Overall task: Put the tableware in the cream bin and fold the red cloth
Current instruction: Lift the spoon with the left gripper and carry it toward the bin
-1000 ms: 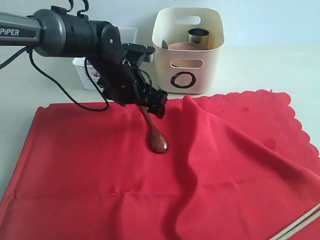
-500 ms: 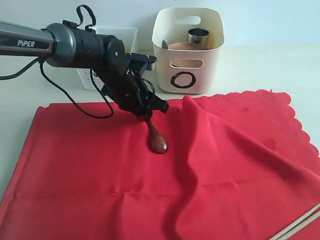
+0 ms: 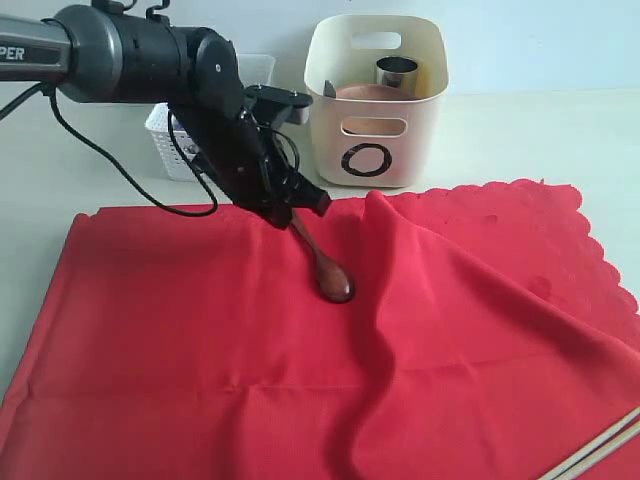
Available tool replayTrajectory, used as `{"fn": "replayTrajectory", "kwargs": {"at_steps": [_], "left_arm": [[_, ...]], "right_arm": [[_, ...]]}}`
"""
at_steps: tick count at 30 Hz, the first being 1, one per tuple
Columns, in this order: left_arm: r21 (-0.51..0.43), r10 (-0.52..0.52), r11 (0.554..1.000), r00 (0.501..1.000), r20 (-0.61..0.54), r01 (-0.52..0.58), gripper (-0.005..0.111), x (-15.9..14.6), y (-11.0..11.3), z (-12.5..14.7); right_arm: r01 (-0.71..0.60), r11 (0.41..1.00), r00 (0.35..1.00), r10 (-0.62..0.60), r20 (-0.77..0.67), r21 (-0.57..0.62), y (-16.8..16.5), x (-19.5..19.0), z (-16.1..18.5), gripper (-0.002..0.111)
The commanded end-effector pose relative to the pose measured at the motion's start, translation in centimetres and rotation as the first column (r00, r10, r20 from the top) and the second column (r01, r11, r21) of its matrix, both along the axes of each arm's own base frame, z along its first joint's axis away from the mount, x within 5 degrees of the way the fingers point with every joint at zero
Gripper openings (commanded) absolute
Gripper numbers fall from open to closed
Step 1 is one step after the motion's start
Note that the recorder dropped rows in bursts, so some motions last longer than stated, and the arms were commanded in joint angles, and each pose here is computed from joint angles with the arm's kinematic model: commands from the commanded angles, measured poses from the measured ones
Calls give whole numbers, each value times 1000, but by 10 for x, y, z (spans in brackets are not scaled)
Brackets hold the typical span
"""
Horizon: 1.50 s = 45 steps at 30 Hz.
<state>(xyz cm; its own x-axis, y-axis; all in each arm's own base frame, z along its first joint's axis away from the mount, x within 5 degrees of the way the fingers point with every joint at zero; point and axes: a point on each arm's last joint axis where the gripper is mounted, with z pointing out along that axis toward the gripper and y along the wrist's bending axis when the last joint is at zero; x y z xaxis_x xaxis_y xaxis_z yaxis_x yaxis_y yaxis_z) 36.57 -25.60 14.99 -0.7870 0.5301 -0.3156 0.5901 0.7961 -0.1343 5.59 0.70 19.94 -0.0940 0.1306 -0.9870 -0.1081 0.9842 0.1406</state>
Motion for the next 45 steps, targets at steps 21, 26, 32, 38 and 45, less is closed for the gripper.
{"fn": "replayTrajectory", "kwargs": {"at_steps": [21, 26, 32, 38, 45], "left_arm": [[-77, 174, 981, 983, -65, -179, 52, -5, -25, -35], [-50, 176, 982, 980, -90, -181, 51, -5, -25, -52], [-59, 187, 979, 975, -119, -195, 28, -8, -26, -50], [-70, 181, 979, 973, -140, -192, 0, -11, -24, -28], [-123, 174, 975, 980, -100, -186, 0, -13, -9, 29]], "right_arm": [[-1, 1000, 1000, 1, 11, -7, 0, 0, 0, 0], [-1, 1000, 1000, 1, 11, -7, 0, 0, 0, 0], [-1, 1000, 1000, 1, 11, -7, 0, 0, 0, 0], [-1, 1000, 1000, 1, 11, -7, 0, 0, 0, 0], [-1, 1000, 1000, 1, 11, -7, 0, 0, 0, 0]]}}
